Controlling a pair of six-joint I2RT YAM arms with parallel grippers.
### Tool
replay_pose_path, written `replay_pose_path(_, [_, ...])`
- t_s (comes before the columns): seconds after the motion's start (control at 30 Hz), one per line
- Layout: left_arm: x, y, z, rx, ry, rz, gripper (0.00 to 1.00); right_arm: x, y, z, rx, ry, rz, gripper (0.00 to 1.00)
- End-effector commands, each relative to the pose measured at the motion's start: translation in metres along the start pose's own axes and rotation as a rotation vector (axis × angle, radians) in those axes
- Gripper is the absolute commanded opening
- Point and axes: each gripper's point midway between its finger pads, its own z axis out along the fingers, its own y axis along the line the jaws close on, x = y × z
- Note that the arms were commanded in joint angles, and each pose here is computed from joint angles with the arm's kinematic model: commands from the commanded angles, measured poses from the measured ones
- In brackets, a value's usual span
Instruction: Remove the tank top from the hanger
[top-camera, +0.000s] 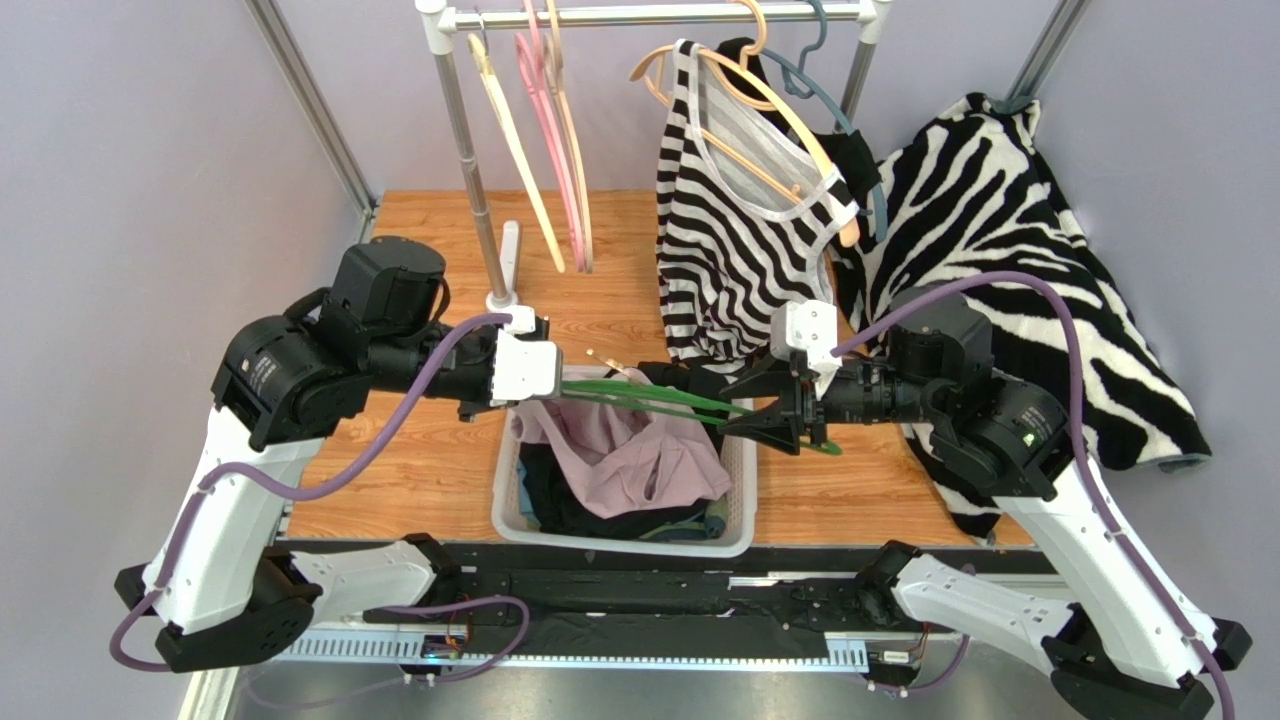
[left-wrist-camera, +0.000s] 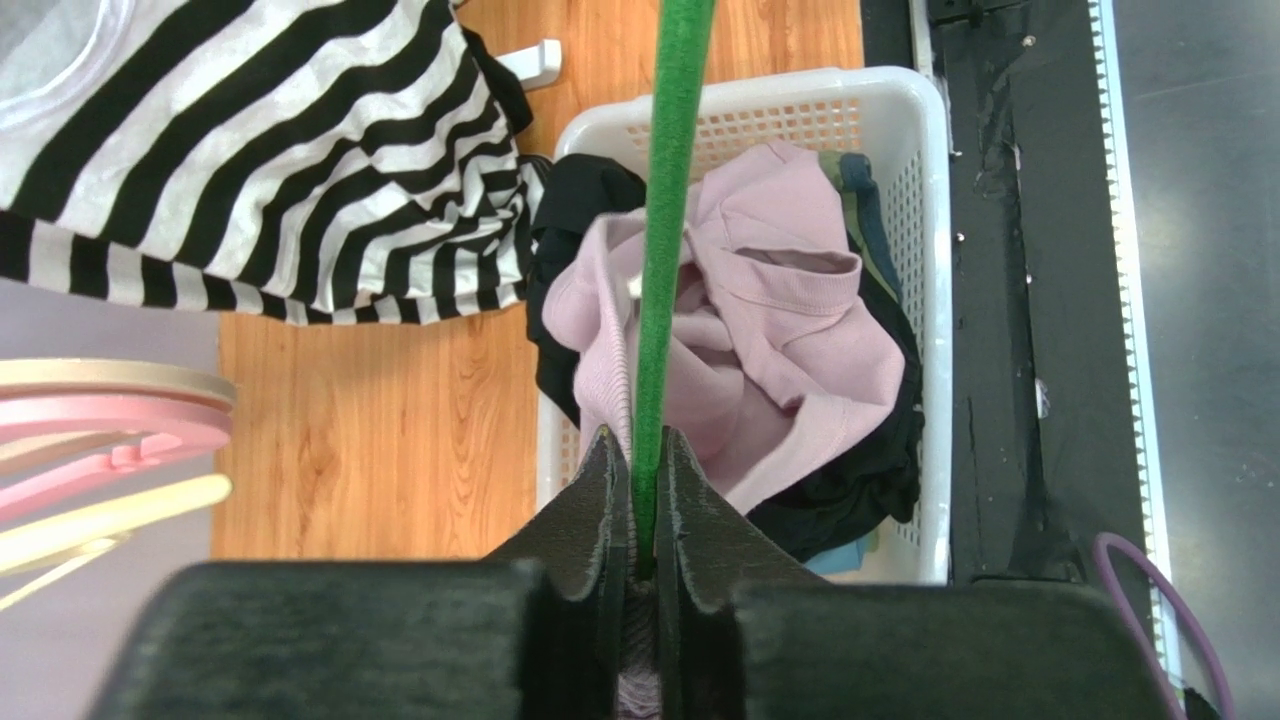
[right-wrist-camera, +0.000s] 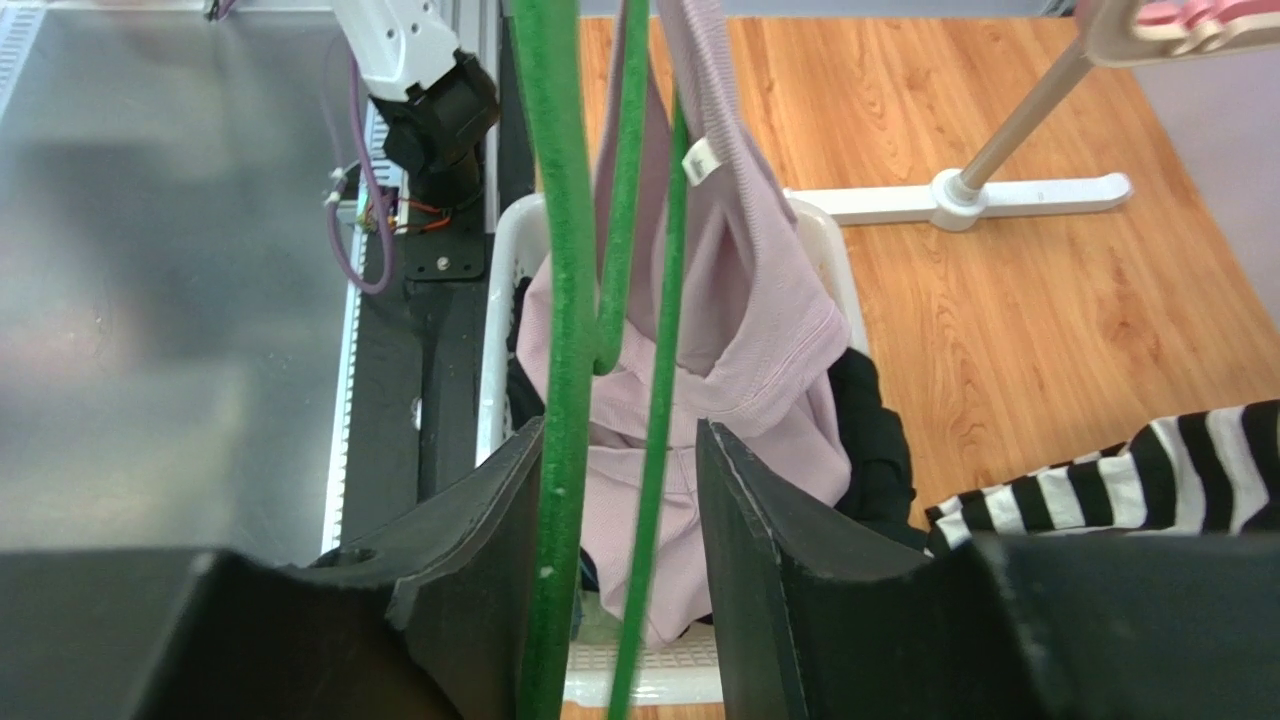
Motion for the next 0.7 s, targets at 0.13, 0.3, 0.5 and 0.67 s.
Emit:
replay_pose_path(0.13, [0.024, 0.000, -0.029, -0.177, 0.102, -0.103, 0.47, -0.026, -0.006, -0.031, 0.169, -0.126, -0.065, 0.00])
replay_pose_path(0.3, [0.009, 0.025, -0.052, -0.367, 0.048, -0.076, 0.77, -0.017, 0.000, -0.039, 0.189, -0.111, -0.001, 0.00])
replay_pose_path(0.5, [0.016, 0.012, -0.042, -0.340, 0.006, -0.128, 0.77, -0.017, 0.006, -0.049, 0.229, -0.178, 0.026, 0.00])
replay_pose_path(0.67, [0.062, -0.019, 0.004, -0.172, 0.093, -0.251, 0.68, -0.007, 0.012, -0.050, 0.229, -0.183, 0.049, 0.00])
